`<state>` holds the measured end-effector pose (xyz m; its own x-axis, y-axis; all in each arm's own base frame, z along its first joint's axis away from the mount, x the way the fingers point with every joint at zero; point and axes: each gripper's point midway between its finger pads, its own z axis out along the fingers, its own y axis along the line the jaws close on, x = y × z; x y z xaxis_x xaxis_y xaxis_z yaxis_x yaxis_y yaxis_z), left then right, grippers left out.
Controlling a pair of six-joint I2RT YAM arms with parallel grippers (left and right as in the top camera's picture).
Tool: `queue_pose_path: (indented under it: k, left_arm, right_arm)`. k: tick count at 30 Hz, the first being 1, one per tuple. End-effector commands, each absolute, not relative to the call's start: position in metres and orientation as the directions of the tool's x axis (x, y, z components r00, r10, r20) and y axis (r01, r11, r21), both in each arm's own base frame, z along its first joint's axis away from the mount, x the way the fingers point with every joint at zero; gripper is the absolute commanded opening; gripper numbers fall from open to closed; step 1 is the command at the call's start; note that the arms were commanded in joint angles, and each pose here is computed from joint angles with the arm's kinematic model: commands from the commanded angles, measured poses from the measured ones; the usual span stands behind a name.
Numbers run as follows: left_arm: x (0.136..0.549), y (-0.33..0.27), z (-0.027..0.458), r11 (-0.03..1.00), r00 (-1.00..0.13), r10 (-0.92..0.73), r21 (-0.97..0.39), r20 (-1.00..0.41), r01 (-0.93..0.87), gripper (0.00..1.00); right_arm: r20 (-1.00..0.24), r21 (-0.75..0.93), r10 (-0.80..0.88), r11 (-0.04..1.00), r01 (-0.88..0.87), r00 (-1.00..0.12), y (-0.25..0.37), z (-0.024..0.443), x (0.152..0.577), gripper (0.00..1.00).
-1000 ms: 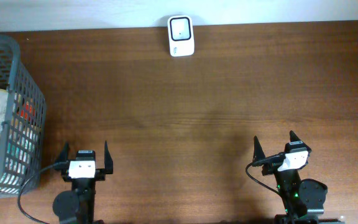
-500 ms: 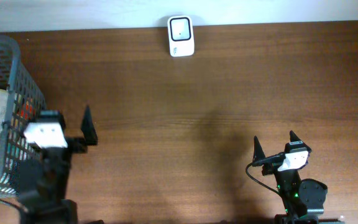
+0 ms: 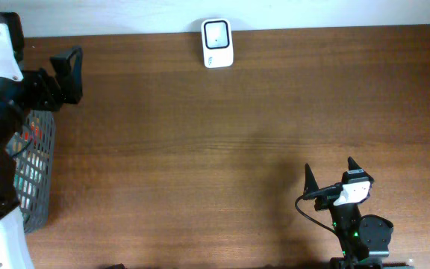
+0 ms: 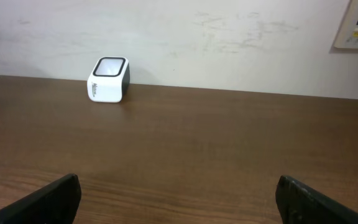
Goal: Scan the item barcode
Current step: 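Grasp the small green-white box in the basket with the left gripper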
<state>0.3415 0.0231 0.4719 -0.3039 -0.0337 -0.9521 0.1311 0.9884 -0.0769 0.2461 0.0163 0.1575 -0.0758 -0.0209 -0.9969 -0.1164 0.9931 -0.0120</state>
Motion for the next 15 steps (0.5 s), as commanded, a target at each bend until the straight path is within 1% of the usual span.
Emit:
queue_pose_path:
  k: [1, 3, 5, 6, 7, 9, 11, 12, 13, 15]
  left_arm:
    - [0.333, 0.092, 0.469, 0.982, -0.313, -0.105, -0.05, -0.944, -0.18, 0.99]
    - [0.311, 0.153, 0.445, 0.909, -0.374, -0.181, -0.01, -0.909, -0.416, 0.99]
    - [0.284, 0.204, 0.413, 0.804, -0.444, -0.284, 0.041, -0.85, -0.593, 0.89]
    - [0.277, 0.221, 0.398, 0.773, -0.468, -0.333, 0.047, -0.818, -0.633, 0.88]
    - [0.272, 0.242, 0.372, 0.743, -0.502, -0.407, 0.043, -0.763, -0.668, 0.89]
    - [0.271, 0.262, 0.341, 0.718, -0.54, -0.479, 0.045, -0.692, -0.694, 0.86]
    - [0.276, 0.279, 0.298, 0.716, -0.596, -0.545, 0.042, -0.589, -0.697, 0.84]
    - [0.283, 0.283, 0.281, 0.748, -0.634, -0.542, 0.027, -0.552, -0.664, 0.86]
    - [0.29, 0.285, 0.267, 0.778, -0.664, -0.533, 0.005, -0.524, -0.628, 0.91]
    - [0.306, 0.284, 0.242, 0.852, -0.731, -0.477, -0.053, -0.488, -0.52, 0.91]
  right_arm:
    - [-0.997, 0.0, -0.01, 0.992, -0.123, -0.082, 0.017, 0.155, 0.246, 0.99]
    - [-0.997, 0.0, -0.01, 0.992, -0.123, -0.082, 0.017, 0.155, 0.246, 0.99]
    - [-0.997, 0.0, -0.01, 0.992, -0.123, -0.082, 0.017, 0.155, 0.246, 0.99]
    - [-0.997, 0.0, -0.01, 0.992, -0.123, -0.082, 0.017, 0.155, 0.246, 0.99]
    - [-0.997, 0.0, -0.01, 0.992, -0.123, -0.082, 0.017, 0.155, 0.246, 0.99]
    - [-0.997, 0.0, -0.01, 0.992, -0.123, -0.082, 0.017, 0.155, 0.246, 0.99]
    - [-0.997, 0.0, -0.01, 0.992, -0.123, -0.082, 0.017, 0.155, 0.246, 0.99]
    - [-0.997, 0.0, -0.01, 0.992, -0.123, -0.082, 0.017, 0.155, 0.246, 0.99]
    - [-0.997, 0.0, -0.01, 0.992, -0.123, -0.082, 0.017, 0.155, 0.246, 0.99]
    - [-0.997, 0.0, -0.01, 0.992, -0.123, -0.082, 0.017, 0.155, 0.246, 0.99]
